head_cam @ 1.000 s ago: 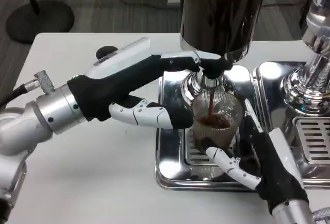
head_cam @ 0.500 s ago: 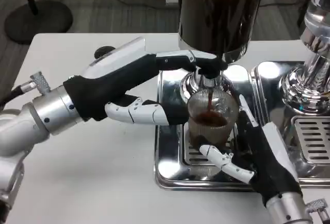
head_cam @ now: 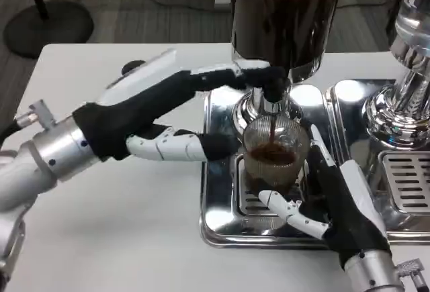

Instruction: Grasp the cup under the faucet to collect the drink, then remove the cup.

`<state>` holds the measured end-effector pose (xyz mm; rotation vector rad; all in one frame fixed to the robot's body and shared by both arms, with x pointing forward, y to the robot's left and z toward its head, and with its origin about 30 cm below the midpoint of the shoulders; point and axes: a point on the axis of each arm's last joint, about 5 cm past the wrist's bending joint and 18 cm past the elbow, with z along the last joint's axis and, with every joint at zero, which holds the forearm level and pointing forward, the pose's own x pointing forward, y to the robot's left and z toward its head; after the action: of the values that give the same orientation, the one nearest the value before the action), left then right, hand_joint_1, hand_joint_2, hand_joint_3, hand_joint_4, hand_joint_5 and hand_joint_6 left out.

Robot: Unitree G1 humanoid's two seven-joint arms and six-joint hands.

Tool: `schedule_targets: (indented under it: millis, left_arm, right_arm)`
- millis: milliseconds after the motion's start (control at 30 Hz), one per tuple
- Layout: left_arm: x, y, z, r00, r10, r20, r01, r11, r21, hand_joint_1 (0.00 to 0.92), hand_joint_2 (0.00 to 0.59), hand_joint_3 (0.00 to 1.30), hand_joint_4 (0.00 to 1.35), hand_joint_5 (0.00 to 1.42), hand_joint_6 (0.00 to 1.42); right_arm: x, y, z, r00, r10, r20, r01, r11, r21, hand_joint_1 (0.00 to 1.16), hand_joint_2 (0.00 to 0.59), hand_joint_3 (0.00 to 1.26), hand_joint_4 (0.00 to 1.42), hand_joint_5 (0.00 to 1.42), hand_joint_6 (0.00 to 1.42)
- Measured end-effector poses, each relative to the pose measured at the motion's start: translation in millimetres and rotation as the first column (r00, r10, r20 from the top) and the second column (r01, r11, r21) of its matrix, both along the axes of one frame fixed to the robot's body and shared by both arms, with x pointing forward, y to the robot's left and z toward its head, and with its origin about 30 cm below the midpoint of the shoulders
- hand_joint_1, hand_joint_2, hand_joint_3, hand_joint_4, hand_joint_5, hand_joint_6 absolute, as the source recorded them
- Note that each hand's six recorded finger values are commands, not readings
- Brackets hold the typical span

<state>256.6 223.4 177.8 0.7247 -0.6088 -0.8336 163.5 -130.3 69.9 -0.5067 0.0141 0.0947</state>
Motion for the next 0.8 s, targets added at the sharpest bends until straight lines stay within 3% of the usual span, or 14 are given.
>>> schedule_targets:
  millis: [100,300,567,800]
  left_arm:
    - [-4.0,6.7,-6.8,0.999,0.048,-0.006,-0.048,0.998,-0.035,0.000,0.034,0.05,0.03,0.16,0.24]
    - [-5.6,12.8,-9.3,0.992,0.128,0.016,-0.126,0.987,-0.095,0.000,0.047,0.07,0.03,0.14,0.25]
    - [-6.1,18.9,-12.9,0.983,0.185,-0.002,-0.184,0.979,-0.089,0.000,0.055,0.12,0.06,0.15,0.28]
    - [-14.1,30.9,-25.7,0.966,0.247,-0.071,-0.251,0.967,-0.048,0.000,0.119,0.18,0.11,0.18,0.29]
  right_arm:
    - [0.8,-0.2,0.0,1.0000,-0.004,0.002,0.004,1.000,0.000,0.59,0.179,0.00,0.00,0.00,0.10]
    - [3.1,0.7,0.5,1.0000,-0.003,0.005,0.003,1.000,0.001,0.60,0.180,0.00,0.00,0.00,0.11]
    - [4.7,1.6,0.2,0.9999,-0.014,0.005,0.014,1.000,0.002,0.57,0.183,0.00,0.00,0.00,0.12]
    - [4.9,1.1,-1.6,0.9999,-0.016,-0.003,0.016,1.000,-0.001,0.53,0.174,0.00,0.00,0.00,0.13]
